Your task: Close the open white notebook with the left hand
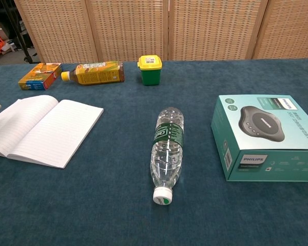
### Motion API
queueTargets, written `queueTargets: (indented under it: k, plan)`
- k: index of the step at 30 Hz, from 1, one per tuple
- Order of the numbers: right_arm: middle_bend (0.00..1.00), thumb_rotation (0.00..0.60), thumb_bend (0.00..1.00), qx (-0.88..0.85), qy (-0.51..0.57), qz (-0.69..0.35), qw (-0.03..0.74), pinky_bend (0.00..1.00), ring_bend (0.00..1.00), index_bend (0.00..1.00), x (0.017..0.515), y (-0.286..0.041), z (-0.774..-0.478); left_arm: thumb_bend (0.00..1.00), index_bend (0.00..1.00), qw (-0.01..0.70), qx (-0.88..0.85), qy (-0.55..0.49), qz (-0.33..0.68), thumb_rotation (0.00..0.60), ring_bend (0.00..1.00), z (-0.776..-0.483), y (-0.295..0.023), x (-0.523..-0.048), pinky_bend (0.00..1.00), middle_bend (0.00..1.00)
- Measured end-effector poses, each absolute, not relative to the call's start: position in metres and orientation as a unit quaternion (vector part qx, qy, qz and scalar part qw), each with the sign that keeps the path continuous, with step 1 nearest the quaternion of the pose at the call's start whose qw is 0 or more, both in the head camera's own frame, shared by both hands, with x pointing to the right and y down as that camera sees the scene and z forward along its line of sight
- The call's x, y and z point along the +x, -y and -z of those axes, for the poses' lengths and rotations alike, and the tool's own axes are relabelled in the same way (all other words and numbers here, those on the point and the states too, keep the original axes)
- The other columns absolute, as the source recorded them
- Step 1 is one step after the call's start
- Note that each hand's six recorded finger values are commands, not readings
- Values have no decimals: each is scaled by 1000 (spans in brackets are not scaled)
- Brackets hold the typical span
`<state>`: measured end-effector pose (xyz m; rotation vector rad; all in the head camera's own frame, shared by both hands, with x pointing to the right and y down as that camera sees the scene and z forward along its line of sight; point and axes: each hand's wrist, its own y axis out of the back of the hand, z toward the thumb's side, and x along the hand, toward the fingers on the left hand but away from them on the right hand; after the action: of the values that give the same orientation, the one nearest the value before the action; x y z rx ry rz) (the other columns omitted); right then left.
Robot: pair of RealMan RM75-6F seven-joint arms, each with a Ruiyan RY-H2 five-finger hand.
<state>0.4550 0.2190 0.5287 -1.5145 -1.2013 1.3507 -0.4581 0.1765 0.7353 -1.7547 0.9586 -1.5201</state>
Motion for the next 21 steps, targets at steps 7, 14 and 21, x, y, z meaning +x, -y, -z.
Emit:
queueTargets:
  k: [7,14,21]
  plan:
    - [0,600,0,-595,472,-528,381,0,0,0,455,-219,-528,406,0,318,-662,-357,577,600,0,-738,-174,-455,0,0]
    - [0,600,0,-597,473,-526,378,0,0,0,455,-219,-528,445,0,327,-661,-353,576,600,0,-737,-174,-454,0,0]
    - [0,600,0,-598,474,-526,377,0,0,0,455,-219,-528,461,0,365,-654,-348,564,600,0,-729,-170,-451,0,0]
